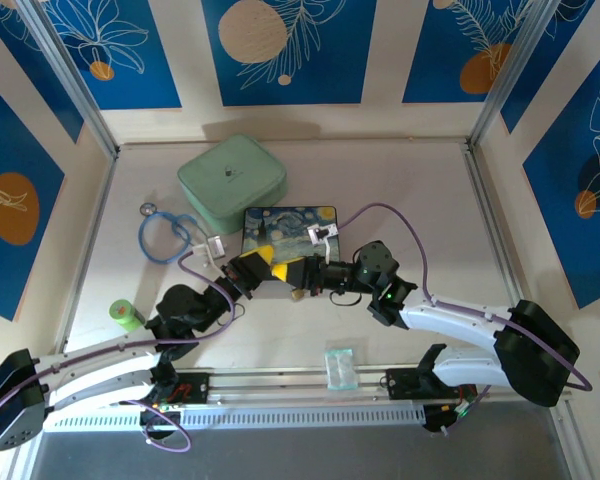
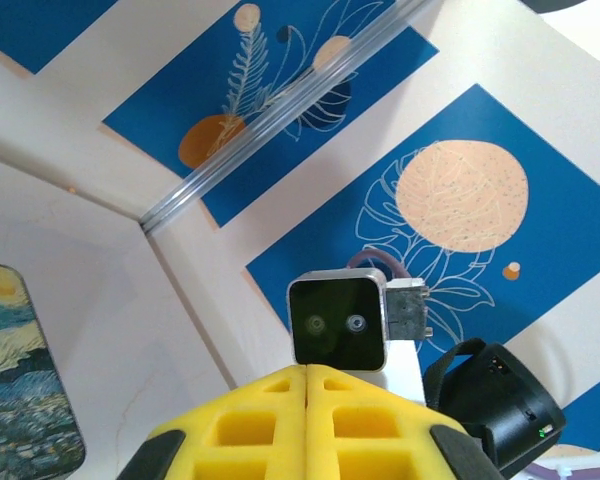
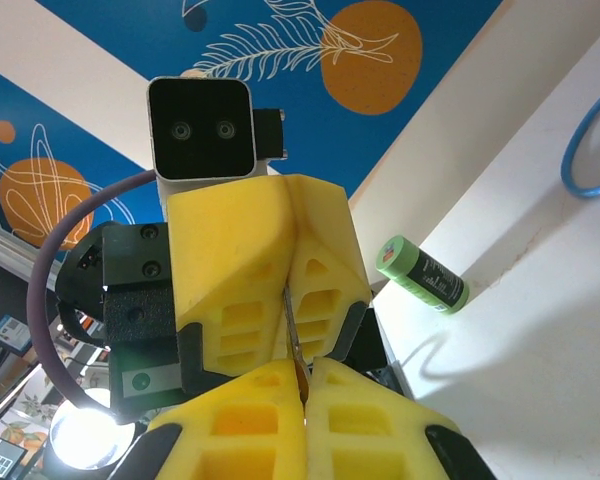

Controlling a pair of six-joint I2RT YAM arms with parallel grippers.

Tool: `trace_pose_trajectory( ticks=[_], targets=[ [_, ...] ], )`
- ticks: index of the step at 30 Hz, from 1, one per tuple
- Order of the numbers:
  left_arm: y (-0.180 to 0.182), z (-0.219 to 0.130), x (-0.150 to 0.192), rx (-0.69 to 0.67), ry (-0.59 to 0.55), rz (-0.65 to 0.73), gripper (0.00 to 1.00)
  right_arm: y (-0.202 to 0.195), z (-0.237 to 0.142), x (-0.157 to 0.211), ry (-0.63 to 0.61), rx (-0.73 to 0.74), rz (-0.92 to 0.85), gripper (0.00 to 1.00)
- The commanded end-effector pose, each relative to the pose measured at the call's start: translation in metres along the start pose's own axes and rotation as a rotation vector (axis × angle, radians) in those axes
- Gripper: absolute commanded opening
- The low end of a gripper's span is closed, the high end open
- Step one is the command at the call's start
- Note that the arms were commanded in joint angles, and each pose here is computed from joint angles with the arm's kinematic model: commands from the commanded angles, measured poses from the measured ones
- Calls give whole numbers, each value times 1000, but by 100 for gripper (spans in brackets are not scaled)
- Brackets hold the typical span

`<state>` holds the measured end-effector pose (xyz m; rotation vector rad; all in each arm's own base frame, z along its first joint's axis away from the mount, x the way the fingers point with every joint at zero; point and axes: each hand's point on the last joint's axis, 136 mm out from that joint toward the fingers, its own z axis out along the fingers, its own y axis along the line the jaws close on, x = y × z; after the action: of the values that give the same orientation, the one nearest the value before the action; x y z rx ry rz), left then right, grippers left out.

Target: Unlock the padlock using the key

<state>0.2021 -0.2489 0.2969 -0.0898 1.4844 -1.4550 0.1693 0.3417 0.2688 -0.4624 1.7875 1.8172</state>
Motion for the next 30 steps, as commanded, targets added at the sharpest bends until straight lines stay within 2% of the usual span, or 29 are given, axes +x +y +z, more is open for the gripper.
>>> trace_pose_trajectory(
  ticks=[1,2,4,5,7,9,11,15,22,25,30],
  targets=[
    [20,-5,-4,-97,-23,-4,27,2,-4,3,5,5,-4,0],
    [22,-6,-4,-110,-21,3,40,1,-5,4,9,17,1,0],
    [26,-8,-4,-131,-22,12,78,-5,-9,7,16,48,14,0],
    [29,-9,-5,-152,-29,13,89,-9,-10,9,22,64,23,0],
    [42,-13,-4,-225,-22,25,99,-17,-15,12,31,104,41,0],
    [57,-17,-1,-336,19,65,99,-34,-21,17,49,206,84,0],
    [74,-24,6,-481,110,134,99,-57,-33,26,100,367,114,0],
    [92,-27,22,-631,267,215,99,-72,-54,39,142,496,110,0],
    [125,-20,69,-678,420,217,99,-100,-91,49,106,651,162,0],
    [139,-13,90,-695,485,212,93,-109,-102,52,105,700,167,0],
    [159,1,112,-702,506,206,77,-119,-111,56,93,735,191,0]
  ],
)
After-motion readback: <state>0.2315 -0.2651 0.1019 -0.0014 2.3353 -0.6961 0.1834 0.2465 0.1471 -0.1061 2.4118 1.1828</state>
